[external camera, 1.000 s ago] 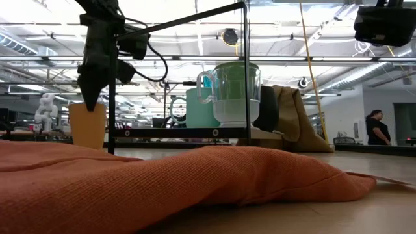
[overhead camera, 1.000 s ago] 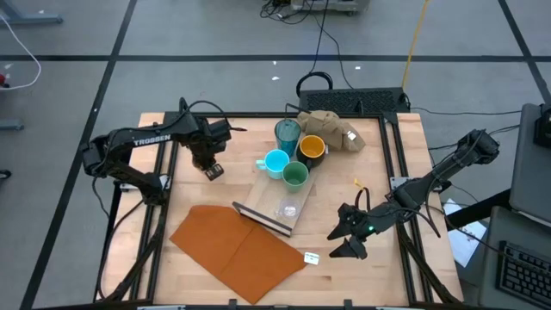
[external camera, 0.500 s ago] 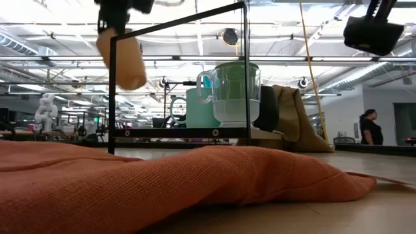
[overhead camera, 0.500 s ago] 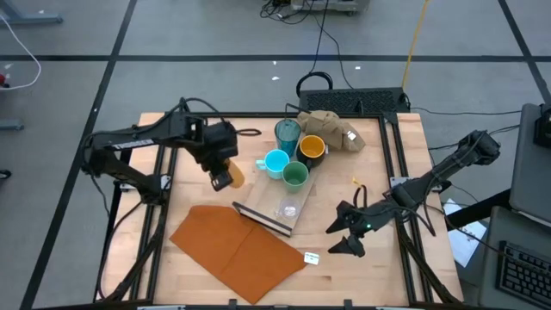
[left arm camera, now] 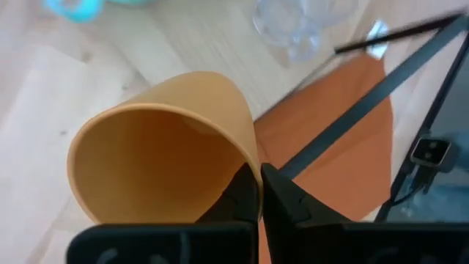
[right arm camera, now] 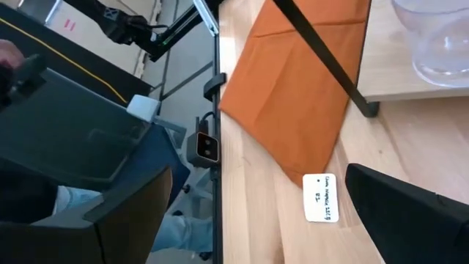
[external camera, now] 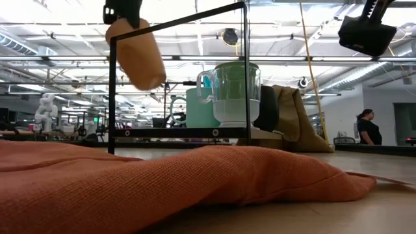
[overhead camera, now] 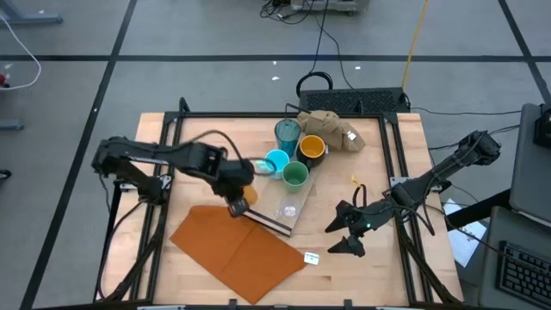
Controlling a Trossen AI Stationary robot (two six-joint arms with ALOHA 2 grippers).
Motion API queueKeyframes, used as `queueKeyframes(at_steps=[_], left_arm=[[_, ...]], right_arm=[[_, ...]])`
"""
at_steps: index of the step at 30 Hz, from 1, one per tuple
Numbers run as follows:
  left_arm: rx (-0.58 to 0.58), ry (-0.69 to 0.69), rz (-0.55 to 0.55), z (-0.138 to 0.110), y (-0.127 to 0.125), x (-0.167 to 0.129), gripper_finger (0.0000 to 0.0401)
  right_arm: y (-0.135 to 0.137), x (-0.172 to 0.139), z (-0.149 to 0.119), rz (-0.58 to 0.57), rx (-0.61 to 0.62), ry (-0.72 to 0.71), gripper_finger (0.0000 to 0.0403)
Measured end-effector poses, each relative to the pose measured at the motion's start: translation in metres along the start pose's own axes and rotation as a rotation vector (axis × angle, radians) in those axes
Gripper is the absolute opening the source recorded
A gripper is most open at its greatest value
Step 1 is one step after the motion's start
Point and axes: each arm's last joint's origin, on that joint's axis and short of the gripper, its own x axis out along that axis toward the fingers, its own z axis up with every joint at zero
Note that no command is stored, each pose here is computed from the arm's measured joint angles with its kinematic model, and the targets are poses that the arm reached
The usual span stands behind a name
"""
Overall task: Stack small to large cups/mugs on shelf
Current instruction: Put the orange cup on the shelf
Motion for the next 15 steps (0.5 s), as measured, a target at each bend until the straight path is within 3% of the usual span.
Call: queueKeyframes(at_steps=[5,10,15], left_arm=[[0.043,0.056,-0.002,0.010,-0.015,0.019,0.0001],[0.115,-0.008,0.011,0.032,-0.028,0.006,0.0001],[0.152,0.073,0.079,0.047,-0.027,0.002,0.0001]], right_arm=[[0.000,0.000,0.000,0.002,0.000,0.001,0.0400],[0.000,0.000,0.000,0.004,0.005,-0.001,0.0400],[0.000,0.000,0.000,0.005,0.011,-0.001,0.0400]])
